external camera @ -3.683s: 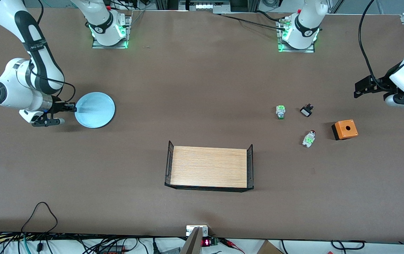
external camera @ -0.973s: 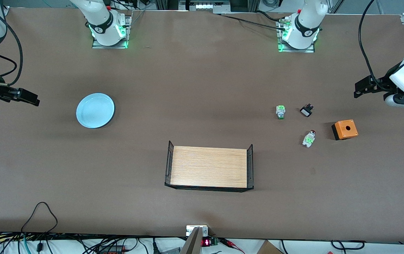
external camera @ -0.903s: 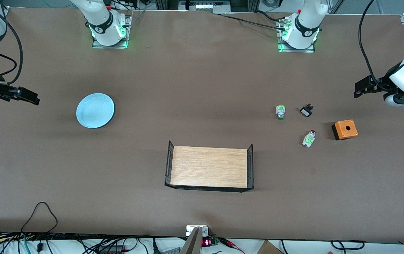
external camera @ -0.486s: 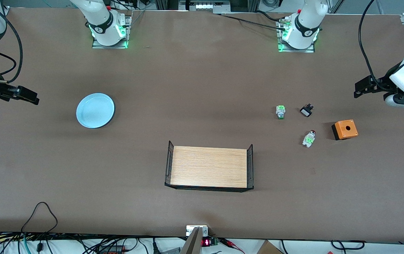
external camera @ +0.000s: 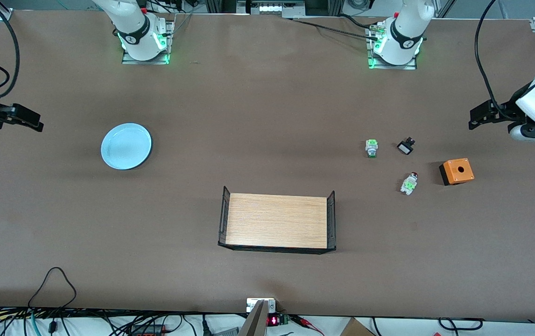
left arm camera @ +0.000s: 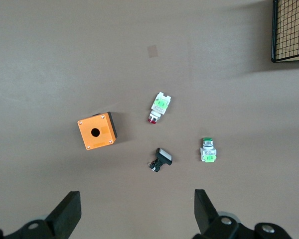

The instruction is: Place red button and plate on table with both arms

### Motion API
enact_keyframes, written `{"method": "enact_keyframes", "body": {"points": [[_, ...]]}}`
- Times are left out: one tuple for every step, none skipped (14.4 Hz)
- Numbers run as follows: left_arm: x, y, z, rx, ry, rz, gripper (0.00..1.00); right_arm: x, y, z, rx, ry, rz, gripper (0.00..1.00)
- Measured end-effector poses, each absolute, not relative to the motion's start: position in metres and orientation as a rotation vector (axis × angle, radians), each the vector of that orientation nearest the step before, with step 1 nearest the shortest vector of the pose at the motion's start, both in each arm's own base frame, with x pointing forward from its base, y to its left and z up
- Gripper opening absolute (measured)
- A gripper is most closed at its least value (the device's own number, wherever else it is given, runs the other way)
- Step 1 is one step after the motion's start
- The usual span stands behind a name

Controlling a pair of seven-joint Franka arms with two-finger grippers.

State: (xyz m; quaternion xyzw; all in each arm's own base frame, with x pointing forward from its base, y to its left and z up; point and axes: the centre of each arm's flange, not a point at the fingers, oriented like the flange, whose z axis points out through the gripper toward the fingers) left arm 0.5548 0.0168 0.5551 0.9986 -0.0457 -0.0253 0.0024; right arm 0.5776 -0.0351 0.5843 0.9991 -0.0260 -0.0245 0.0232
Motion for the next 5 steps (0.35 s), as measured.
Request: {"method": "enact_keyframes", "body": {"points": [[0.5548,0.0168,0.5551,3.132,-0.143,-0.079,1.00,0.5774,-0.0351,0.5885,3.093,-0.081,-0.067,1.00],[0.5548,0.0168,0.5551,3.132,-0.143,-0.079,1.00,0.5775,-0.0351,0.5907,3.093,-0.081,-0.062,1.00],[0.5548,0.0168,0.5551,3.132,-0.143,-0.079,1.00,0.5774,-0.0351,0.5911,3.093,-0.081,-0.062,1.00],[0.5548,0.0168,0.5551,3.132,-0.143,-0.079,1.00,0.5773,-0.0351,0.5909,3.093,-0.081,-0.064,1.00],[0.5548,0.0168,0.5551,3.132,-0.143,-0.079,1.00,0.5770,-0.0351,0.5907,3.093,-0.080,-0.068,1.00]]}}
